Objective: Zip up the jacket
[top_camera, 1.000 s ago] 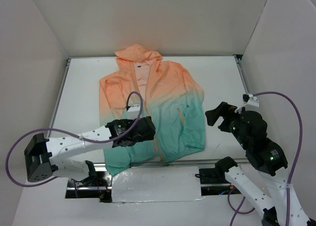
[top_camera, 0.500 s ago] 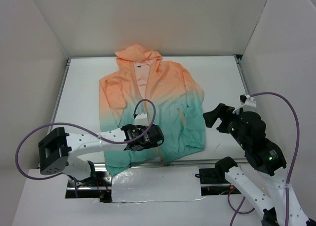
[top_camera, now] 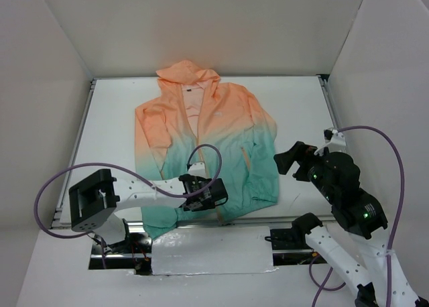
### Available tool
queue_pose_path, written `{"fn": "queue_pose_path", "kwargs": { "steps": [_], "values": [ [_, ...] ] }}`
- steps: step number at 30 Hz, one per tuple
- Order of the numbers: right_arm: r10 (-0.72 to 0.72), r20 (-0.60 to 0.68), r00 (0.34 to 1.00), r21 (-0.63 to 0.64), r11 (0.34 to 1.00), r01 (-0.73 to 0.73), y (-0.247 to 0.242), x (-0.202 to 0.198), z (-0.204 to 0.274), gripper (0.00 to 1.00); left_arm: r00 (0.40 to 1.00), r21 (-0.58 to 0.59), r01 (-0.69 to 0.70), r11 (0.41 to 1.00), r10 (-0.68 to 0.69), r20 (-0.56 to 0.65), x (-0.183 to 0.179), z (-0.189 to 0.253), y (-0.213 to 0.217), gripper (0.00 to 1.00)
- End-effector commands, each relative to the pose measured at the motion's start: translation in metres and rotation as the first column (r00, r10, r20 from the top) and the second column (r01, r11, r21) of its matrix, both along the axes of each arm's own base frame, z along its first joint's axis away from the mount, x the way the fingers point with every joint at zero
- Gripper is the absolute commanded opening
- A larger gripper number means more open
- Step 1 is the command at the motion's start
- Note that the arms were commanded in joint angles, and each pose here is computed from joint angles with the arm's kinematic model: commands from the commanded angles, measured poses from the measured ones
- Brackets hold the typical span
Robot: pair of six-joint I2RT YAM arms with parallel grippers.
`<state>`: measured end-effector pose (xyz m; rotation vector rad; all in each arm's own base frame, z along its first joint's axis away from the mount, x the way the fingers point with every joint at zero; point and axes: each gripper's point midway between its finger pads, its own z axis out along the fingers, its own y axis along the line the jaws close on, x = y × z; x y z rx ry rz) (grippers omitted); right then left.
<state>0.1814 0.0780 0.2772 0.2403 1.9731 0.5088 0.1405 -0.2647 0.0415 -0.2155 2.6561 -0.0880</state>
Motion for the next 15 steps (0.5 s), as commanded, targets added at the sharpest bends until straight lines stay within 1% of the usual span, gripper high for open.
{"fn": "queue_pose_path", "kwargs": {
  "steps": [1,3,5,11,15],
  "values": [
    [0.016,0.052,0.999,0.013,1.000,-0.016,0.003,0.004,0.010,1.00,1.000,0.023,-0.020,1.000,0.021,-0.016,-0.002,-0.008,0.000,0.64],
    [0.017,0.049,0.999,0.012,1.000,-0.018,0.004,0.004,0.009,1.00,0.999,0.033,-0.024,0.999,0.025,-0.020,-0.002,-0.011,0.001,0.64],
    [0.018,0.054,0.998,0.015,1.000,-0.019,0.004,0.003,0.010,1.00,1.000,0.028,-0.023,0.999,0.024,-0.017,-0.003,-0.013,0.001,0.62],
    [0.025,0.053,0.998,0.019,0.999,-0.026,0.005,0.003,0.007,1.00,1.000,0.040,-0.019,0.999,0.020,-0.012,0.000,-0.017,0.000,0.62],
    [0.027,0.057,0.998,0.020,0.999,-0.028,0.005,0.002,0.008,1.00,1.000,0.044,-0.015,0.999,0.016,-0.019,0.000,-0.020,-0.002,0.58]
  ]
}}
